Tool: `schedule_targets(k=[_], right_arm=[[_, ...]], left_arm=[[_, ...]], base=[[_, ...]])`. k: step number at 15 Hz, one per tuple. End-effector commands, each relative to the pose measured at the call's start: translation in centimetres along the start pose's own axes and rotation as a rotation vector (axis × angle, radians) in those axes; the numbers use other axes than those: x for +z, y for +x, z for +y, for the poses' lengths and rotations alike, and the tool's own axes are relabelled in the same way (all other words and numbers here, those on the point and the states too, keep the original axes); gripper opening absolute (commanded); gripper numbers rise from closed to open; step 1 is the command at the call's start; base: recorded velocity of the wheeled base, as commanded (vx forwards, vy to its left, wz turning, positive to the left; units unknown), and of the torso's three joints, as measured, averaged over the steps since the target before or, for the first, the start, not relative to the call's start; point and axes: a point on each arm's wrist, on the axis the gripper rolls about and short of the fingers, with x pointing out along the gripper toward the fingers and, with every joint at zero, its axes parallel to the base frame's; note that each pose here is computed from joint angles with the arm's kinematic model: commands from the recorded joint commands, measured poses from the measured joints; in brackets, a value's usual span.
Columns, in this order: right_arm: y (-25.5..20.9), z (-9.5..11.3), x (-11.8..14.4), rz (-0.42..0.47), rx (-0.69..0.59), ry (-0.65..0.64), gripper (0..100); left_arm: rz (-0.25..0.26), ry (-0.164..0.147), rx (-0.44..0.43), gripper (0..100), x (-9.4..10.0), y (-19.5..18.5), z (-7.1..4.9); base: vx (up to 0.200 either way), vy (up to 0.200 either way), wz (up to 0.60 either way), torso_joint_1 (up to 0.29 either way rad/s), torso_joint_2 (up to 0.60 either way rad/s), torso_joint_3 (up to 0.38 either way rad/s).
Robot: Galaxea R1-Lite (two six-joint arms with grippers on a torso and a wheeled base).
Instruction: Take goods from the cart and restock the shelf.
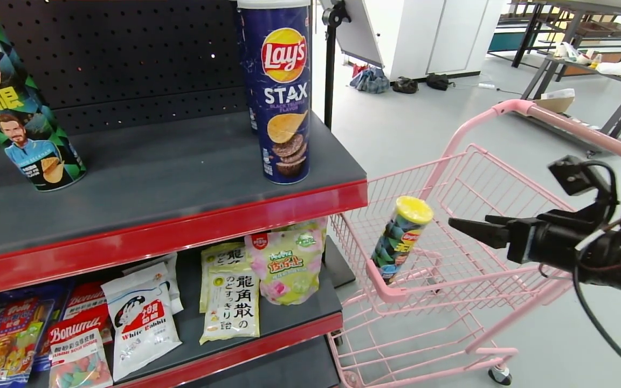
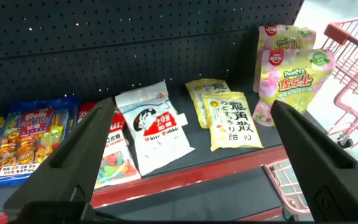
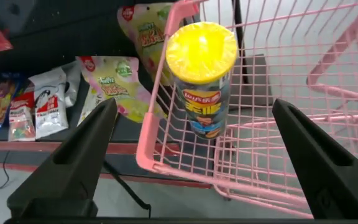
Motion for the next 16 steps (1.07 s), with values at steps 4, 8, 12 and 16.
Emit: schedule_targets(k=[4, 8, 12, 16], right_arm=[[7.4, -2.2, -4.4, 0.119, 0.008, 0.025, 100], [8.9, -2.6, -4.4, 0.122, 0.009, 0.021, 100], [10.9, -2.4, -5.3, 0.149, 0.028, 0.019, 100], [13.5, -2.3, -6.1, 0.103, 0.037, -0.006, 100]], left_arm=[[0.001, -0.001, 0.002, 100, 0.0, 0.0, 0.0], [0.001, -0.001, 0.002, 100, 0.0, 0.0, 0.0], [0.001, -0.001, 0.002, 100, 0.0, 0.0, 0.0], [0.001, -0.001, 0.000, 100, 0.0, 0.0, 0.0]], base=[[0.000, 0.000, 0.00, 0.000, 0.00, 0.000], [0.000, 0.000, 0.00, 0.000, 0.00, 0.000], [0.000, 0.000, 0.00, 0.000, 0.00, 0.000], [0.000, 0.000, 0.00, 0.000, 0.00, 0.000]])
